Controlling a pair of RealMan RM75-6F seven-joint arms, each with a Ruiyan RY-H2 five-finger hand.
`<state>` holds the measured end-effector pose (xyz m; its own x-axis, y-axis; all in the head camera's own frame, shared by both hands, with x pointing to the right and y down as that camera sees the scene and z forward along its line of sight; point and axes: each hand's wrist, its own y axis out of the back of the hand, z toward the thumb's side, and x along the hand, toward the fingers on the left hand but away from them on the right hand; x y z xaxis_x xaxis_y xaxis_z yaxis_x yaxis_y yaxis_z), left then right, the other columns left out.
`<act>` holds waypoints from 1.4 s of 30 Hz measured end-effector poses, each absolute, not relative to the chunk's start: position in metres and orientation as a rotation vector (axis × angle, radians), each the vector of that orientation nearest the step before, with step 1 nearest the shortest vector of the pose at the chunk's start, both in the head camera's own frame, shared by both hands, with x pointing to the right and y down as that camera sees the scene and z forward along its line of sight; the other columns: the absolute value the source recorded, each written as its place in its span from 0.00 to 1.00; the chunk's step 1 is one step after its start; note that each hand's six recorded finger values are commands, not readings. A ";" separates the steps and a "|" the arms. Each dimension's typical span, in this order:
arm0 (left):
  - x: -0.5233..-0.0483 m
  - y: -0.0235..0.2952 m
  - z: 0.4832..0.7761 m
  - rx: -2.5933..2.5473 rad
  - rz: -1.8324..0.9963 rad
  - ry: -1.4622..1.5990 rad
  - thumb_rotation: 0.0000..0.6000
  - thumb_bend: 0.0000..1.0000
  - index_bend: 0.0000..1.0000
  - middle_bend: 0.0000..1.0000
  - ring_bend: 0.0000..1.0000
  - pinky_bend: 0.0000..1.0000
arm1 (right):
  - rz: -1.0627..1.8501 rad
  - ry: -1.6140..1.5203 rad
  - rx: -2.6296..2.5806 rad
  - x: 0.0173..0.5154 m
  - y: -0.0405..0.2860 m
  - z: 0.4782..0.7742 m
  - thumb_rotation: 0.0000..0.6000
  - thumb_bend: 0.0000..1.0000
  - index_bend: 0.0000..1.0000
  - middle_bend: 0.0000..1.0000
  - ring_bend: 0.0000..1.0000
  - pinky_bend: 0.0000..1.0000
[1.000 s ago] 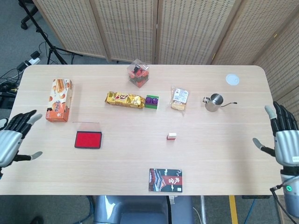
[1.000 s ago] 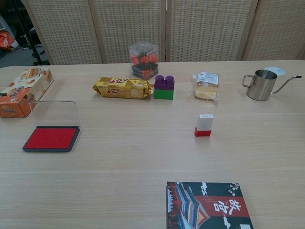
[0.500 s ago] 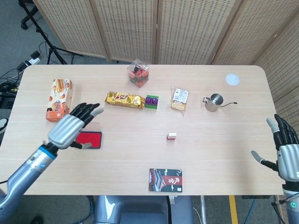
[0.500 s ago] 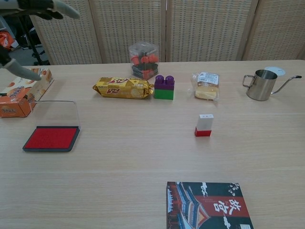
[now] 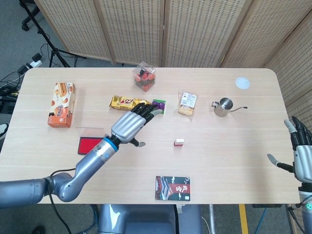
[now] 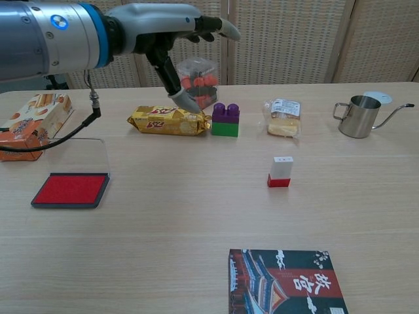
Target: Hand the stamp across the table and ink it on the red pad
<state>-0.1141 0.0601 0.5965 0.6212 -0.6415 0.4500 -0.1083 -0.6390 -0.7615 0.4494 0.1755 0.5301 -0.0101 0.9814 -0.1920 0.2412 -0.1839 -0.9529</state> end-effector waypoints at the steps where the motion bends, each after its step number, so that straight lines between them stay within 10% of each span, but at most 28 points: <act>1: -0.107 0.059 0.600 -2.134 -0.962 0.582 1.00 0.00 0.00 0.34 0.18 0.04 | 1.255 -1.321 -1.515 0.451 0.175 0.530 1.00 0.00 0.00 0.00 0.00 0.11; 4: -0.086 0.060 0.609 -2.143 -0.971 0.563 1.00 0.00 0.00 0.73 0.61 0.36 | 1.258 -1.333 -1.509 0.453 0.174 0.528 1.00 0.00 0.00 0.00 0.00 0.11; 7: -0.066 0.063 0.620 -2.136 -0.985 0.545 1.00 0.00 0.04 0.91 0.84 0.71 | 1.261 -1.344 -1.506 0.456 0.173 0.527 1.00 0.00 0.00 0.00 0.00 0.11; 10: -0.046 0.068 0.629 -2.126 -1.000 0.547 1.00 0.00 0.12 0.97 0.93 0.83 | 1.264 -1.346 -1.505 0.457 0.173 0.527 1.00 0.00 0.00 0.00 0.00 0.11; 42: 0.045 0.093 0.684 -2.013 -1.347 0.571 1.00 0.14 0.49 1.00 1.00 0.93 | 1.312 -1.362 -1.551 0.467 0.172 0.532 1.00 0.00 0.00 0.00 0.00 0.11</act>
<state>0.0452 0.0926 0.6843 0.3797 -0.6621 0.6461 -0.0043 -0.6997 -0.7145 0.4666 0.1719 0.5324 -0.0570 0.9681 -0.2441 0.2804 -0.2191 -0.9345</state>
